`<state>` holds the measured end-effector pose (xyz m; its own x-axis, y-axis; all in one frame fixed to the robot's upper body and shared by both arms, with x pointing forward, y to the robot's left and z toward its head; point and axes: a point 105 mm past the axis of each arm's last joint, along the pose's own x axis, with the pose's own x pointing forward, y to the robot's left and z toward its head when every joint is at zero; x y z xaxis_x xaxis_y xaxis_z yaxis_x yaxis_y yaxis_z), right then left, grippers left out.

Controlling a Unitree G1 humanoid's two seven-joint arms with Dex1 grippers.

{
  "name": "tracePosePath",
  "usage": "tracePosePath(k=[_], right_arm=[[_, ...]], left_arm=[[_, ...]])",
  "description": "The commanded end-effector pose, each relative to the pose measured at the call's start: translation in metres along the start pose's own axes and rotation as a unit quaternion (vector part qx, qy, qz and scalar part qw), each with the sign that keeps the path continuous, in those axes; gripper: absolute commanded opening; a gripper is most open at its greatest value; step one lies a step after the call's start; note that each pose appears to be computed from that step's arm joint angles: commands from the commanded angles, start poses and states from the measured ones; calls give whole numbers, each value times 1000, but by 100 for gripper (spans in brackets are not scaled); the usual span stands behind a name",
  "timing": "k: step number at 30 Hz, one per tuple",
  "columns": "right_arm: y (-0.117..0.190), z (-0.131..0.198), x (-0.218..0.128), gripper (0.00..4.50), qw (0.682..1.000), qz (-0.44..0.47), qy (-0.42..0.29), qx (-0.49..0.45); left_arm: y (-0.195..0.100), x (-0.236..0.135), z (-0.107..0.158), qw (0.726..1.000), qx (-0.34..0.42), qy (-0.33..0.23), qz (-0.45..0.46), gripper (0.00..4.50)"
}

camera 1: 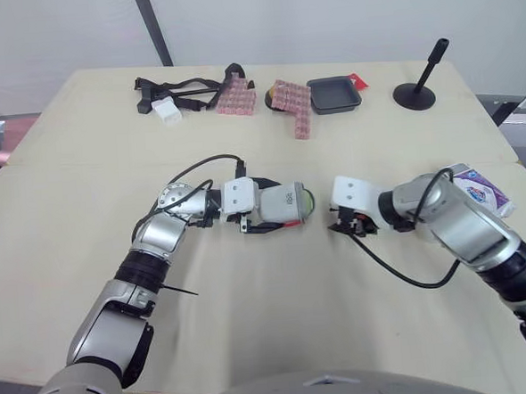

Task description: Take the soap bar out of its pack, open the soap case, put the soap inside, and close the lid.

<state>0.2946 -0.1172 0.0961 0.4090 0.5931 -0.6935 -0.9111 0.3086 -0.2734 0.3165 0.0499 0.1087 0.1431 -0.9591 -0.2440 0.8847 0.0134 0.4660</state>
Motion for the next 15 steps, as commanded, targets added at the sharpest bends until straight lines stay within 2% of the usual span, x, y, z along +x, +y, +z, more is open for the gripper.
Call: tracePosePath(k=[1, 2, 4, 10, 15], right_arm=[[-6, -1, -15, 347, 999, -24, -16, 18], [-5, -2, -17, 390, 999, -25, -20, 26], [-2, 0, -25, 447, 997, -22, -48, 56], [11, 22, -50, 447, 980, 0, -160, 117], [13, 20, -49, 447, 968, 3, -175, 179]], left_arm=[[8, -13, 8, 1000, 8, -16, 25, 349], [8, -15, 7, 1000, 7, -15, 27, 349], [9, -21, 8, 999, -2, -20, 35, 349], [7, -39, 7, 999, -7, -16, 41, 349], [1, -44, -1, 999, -12, -3, 39, 349]])
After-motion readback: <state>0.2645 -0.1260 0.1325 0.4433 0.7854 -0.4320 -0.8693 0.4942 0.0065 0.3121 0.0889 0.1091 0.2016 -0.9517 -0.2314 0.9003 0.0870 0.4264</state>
